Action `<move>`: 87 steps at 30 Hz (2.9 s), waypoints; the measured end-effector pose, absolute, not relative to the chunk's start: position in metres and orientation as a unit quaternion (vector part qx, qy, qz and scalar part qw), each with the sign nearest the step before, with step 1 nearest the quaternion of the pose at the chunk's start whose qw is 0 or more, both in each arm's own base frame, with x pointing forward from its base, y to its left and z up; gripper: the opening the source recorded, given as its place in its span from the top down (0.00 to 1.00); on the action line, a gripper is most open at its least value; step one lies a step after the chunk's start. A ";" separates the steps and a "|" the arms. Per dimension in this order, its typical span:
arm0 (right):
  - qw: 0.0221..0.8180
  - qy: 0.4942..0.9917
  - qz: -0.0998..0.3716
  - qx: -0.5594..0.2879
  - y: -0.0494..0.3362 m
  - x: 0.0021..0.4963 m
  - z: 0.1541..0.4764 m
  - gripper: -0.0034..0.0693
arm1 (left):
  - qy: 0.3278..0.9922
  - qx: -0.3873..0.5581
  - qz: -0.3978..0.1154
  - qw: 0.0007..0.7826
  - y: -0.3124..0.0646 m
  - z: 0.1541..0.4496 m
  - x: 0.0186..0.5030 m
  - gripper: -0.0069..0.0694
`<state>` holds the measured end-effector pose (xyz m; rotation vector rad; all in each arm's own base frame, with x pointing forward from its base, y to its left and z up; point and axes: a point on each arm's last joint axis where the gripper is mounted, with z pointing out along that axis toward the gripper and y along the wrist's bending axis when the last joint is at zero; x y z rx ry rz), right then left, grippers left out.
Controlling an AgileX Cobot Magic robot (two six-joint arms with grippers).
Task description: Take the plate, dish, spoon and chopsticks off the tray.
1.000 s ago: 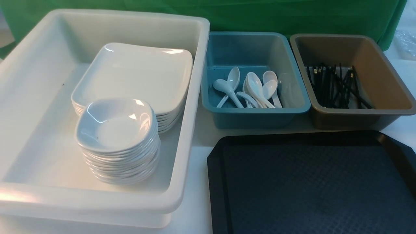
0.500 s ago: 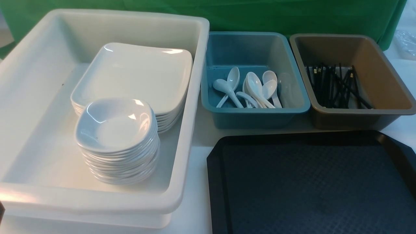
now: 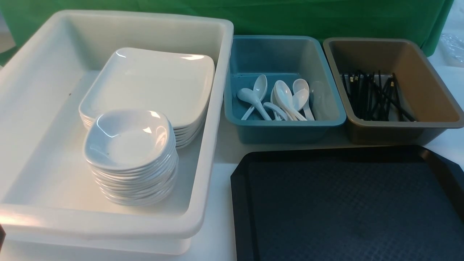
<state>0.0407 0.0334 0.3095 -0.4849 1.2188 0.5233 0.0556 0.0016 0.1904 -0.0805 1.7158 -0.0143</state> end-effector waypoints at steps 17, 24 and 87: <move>0.761 0.560 0.240 -0.223 0.033 0.041 0.310 0.63 | 0.756 -0.036 -0.006 0.653 0.002 0.190 0.056 0.91; 0.727 0.603 0.237 -0.228 0.035 0.044 0.300 0.63 | 0.756 -0.036 -0.006 0.653 0.002 0.190 0.056 0.91; 0.592 0.805 -0.024 -0.043 0.000 0.053 0.176 0.63 | 0.757 -0.034 -0.005 0.652 0.002 0.190 0.056 0.91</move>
